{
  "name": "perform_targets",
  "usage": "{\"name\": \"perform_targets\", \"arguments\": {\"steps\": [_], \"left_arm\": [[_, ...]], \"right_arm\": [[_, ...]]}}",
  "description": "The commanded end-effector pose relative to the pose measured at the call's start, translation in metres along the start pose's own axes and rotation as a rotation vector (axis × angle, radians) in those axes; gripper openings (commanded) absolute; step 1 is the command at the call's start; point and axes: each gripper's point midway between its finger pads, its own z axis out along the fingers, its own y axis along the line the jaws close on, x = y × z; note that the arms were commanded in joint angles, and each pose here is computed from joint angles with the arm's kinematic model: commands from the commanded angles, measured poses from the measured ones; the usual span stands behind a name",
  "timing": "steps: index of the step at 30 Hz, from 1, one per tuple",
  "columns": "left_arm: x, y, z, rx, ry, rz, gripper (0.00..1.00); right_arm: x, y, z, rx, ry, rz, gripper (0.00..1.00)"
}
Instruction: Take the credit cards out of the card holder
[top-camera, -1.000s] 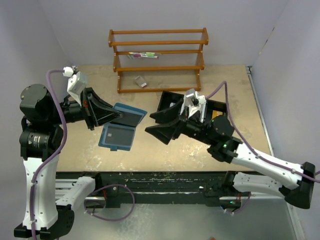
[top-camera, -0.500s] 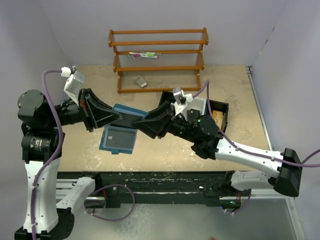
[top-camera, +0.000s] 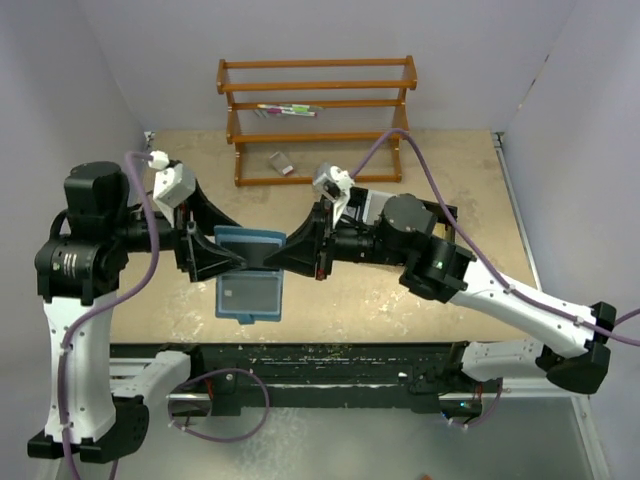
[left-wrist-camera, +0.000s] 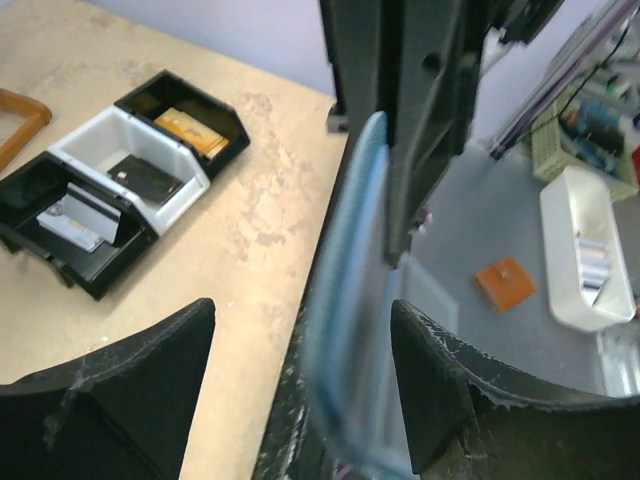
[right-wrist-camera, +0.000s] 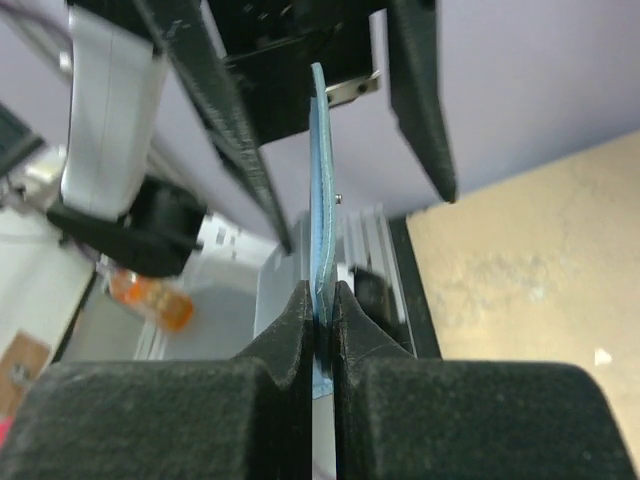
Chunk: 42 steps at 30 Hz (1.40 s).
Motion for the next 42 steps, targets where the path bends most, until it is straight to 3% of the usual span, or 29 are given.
{"name": "perform_targets", "arguments": {"steps": [1,7,11,22,23,26,29,30,34,38,40,42], "left_arm": [[0.043,-0.002,-0.006,0.054,0.139,0.118,0.72],[0.065,0.007,-0.004,0.066,0.169,0.1,0.6],[0.071,0.008,0.0,0.102,0.154,0.066,0.55],[0.089,0.027,0.002,0.089,0.202,0.071,0.66],[0.087,0.026,0.003,0.096,0.196,0.074,0.63],[0.084,0.026,0.004,0.11,0.183,0.056,0.25],[0.081,0.025,0.006,0.123,0.168,0.037,0.02],[0.079,0.026,0.007,0.123,0.162,0.029,0.0],[0.064,0.032,0.01,0.097,0.132,-0.021,0.0],[0.033,0.034,0.012,0.037,0.057,-0.033,0.0],[0.009,0.034,0.01,-0.042,-0.016,-0.007,0.0],[-0.006,0.029,0.007,-0.08,-0.064,0.017,0.0]], "right_arm": [[0.064,-0.008,-0.023,0.027,0.381,-0.009,0.0],[0.078,-0.017,-0.018,0.03,0.563,-0.048,0.0],[0.073,-0.014,-0.01,-0.013,0.589,-0.077,0.0],[0.067,-0.022,0.004,-0.041,0.623,-0.164,0.0],[0.065,-0.022,0.004,-0.047,0.623,-0.168,0.0],[0.061,-0.025,0.007,-0.052,0.621,-0.181,0.0],[0.056,-0.036,0.012,-0.023,0.617,-0.194,0.0],[0.051,-0.042,0.014,0.006,0.602,-0.204,0.03],[0.022,-0.073,0.013,0.164,0.425,-0.176,0.31],[-0.001,-0.072,-0.002,0.183,0.15,-0.086,0.55],[-0.024,-0.061,-0.01,0.164,-0.048,-0.038,0.65],[-0.034,-0.054,-0.022,0.153,-0.169,0.017,0.67]]}}
